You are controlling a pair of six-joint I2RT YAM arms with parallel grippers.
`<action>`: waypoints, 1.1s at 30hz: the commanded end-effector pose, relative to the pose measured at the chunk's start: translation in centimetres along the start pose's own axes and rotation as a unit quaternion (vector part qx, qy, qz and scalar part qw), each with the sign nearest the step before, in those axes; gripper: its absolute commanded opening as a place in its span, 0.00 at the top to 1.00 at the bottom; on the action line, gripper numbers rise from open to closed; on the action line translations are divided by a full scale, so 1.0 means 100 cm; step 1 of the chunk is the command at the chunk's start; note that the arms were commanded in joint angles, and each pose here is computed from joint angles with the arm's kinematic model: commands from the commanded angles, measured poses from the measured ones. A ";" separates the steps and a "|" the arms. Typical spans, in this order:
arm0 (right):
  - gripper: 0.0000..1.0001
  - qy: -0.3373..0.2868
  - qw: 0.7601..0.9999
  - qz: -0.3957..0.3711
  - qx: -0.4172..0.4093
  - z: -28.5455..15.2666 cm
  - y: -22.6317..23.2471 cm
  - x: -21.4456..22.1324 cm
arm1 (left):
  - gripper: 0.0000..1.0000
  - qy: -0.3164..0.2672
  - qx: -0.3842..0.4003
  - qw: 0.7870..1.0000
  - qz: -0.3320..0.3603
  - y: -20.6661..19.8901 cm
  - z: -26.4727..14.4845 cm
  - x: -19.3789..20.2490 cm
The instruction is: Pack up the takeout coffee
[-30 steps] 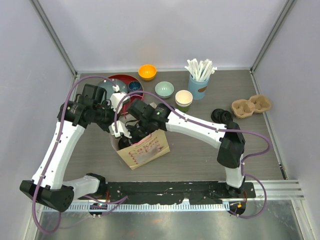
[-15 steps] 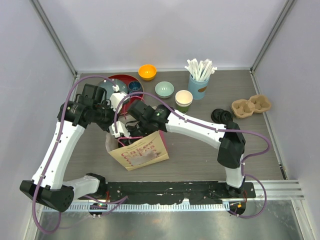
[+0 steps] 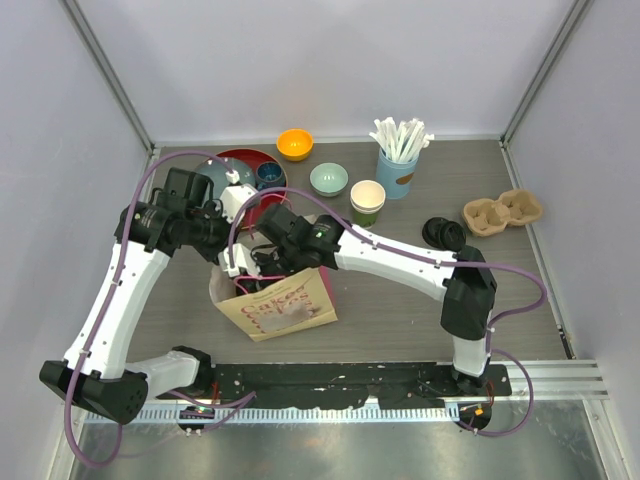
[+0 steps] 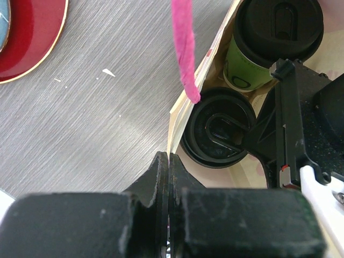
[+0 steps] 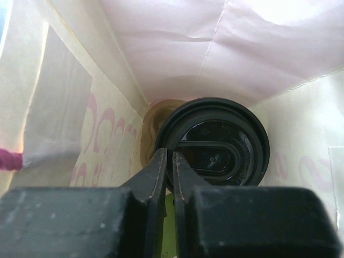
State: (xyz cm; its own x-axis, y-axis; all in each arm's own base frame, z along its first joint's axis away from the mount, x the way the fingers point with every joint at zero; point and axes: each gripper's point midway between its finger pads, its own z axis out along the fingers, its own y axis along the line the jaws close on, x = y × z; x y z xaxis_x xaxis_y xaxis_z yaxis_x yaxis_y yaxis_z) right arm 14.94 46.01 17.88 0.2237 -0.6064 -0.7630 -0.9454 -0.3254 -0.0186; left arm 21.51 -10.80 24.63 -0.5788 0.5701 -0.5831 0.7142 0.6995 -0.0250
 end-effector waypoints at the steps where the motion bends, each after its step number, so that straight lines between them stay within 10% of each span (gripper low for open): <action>1: 0.80 0.096 0.992 0.072 0.032 0.026 -0.006 0.059 | 1.00 -0.058 0.074 0.995 -0.014 -0.033 -0.005 -0.024; 17: 0.34 -0.060 0.993 0.025 0.102 -0.029 -0.021 -0.048 | 1.00 -0.050 0.075 0.996 -0.002 -0.033 -0.001 -0.018; 33: 0.30 -0.119 0.983 -0.008 0.143 -0.072 -0.021 -0.088 | 1.00 -0.041 0.067 0.997 -0.002 -0.029 0.005 -0.014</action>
State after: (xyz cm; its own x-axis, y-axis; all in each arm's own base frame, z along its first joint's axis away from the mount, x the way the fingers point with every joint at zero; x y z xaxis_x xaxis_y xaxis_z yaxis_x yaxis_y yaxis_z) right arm 15.65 46.47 22.26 0.1595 -0.5586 -0.8140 -0.9828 -0.1680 -0.0773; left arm 21.26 -12.92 25.02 -0.5493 0.5450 -0.6334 0.7509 0.6546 -0.0880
